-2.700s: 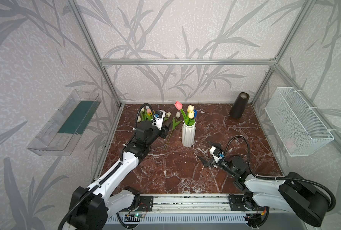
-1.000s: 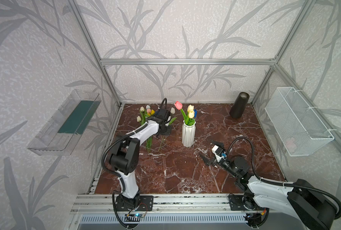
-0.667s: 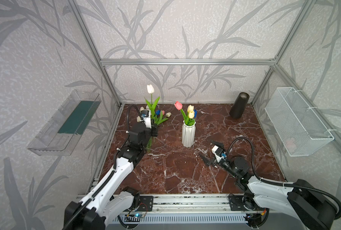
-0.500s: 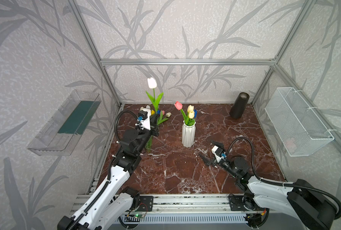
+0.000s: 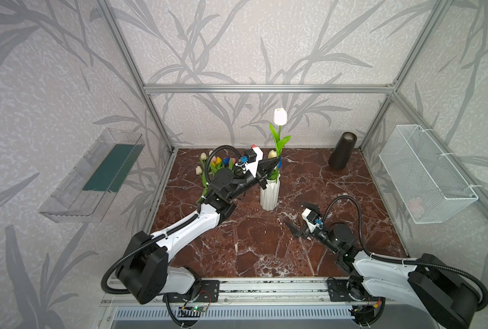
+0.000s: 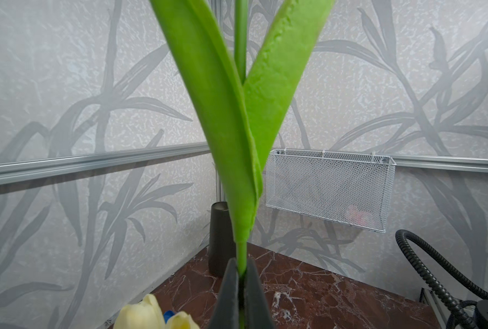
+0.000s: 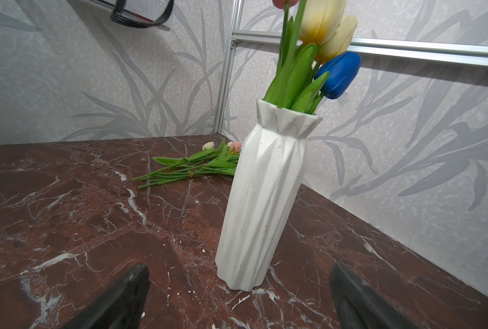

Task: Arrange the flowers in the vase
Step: 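Carry the white tulip with the left gripper above the vase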

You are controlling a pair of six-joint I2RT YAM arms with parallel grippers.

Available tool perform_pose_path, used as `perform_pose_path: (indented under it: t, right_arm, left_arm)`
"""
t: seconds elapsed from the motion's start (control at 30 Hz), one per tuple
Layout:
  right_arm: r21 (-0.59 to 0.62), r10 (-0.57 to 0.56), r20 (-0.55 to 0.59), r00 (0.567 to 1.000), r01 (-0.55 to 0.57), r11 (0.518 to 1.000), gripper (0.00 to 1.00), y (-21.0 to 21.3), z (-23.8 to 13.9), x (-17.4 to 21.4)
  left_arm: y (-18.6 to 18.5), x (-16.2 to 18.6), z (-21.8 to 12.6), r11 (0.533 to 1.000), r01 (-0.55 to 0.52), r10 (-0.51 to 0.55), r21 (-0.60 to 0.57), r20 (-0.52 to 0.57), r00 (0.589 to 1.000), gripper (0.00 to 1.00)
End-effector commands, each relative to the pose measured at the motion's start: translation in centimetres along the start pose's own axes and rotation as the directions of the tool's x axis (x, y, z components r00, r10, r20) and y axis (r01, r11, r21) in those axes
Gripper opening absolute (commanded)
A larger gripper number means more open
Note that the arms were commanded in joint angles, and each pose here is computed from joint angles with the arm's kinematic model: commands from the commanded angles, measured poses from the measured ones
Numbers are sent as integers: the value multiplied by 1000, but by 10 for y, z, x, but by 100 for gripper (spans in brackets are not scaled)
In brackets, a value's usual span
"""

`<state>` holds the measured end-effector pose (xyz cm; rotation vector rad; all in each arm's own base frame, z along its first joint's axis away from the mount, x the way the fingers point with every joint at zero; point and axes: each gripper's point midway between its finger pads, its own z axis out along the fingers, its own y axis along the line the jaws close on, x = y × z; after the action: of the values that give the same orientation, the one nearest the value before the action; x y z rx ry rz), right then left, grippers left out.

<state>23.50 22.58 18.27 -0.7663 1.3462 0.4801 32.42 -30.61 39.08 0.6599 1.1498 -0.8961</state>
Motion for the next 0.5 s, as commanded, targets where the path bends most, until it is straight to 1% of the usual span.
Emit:
perform_pose_path:
  t: [0.0, 0.2, 0.33, 0.47]
  right_arm:
    - [0, -11, 45, 999, 11, 1000, 99, 1, -2, -12]
    - [-5, -10, 45, 999, 10, 1000, 99, 1, -2, -12]
    - [-9, -10, 42, 999, 11, 1000, 99, 2, -1, -12]
    - [-10, -14, 41, 999, 15, 1000, 99, 2, -1, -11]
  left_arm:
    - [-8, -43, 6, 998, -34, 27, 47, 146, 989, 0]
    - [3, -35, 11, 998, -67, 68, -12, 104, 992, 0]
    - [5, -39, 13, 997, -73, 74, -16, 109, 991, 0]
    - [9, -34, 16, 996, -85, 87, -27, 78, 993, 0]
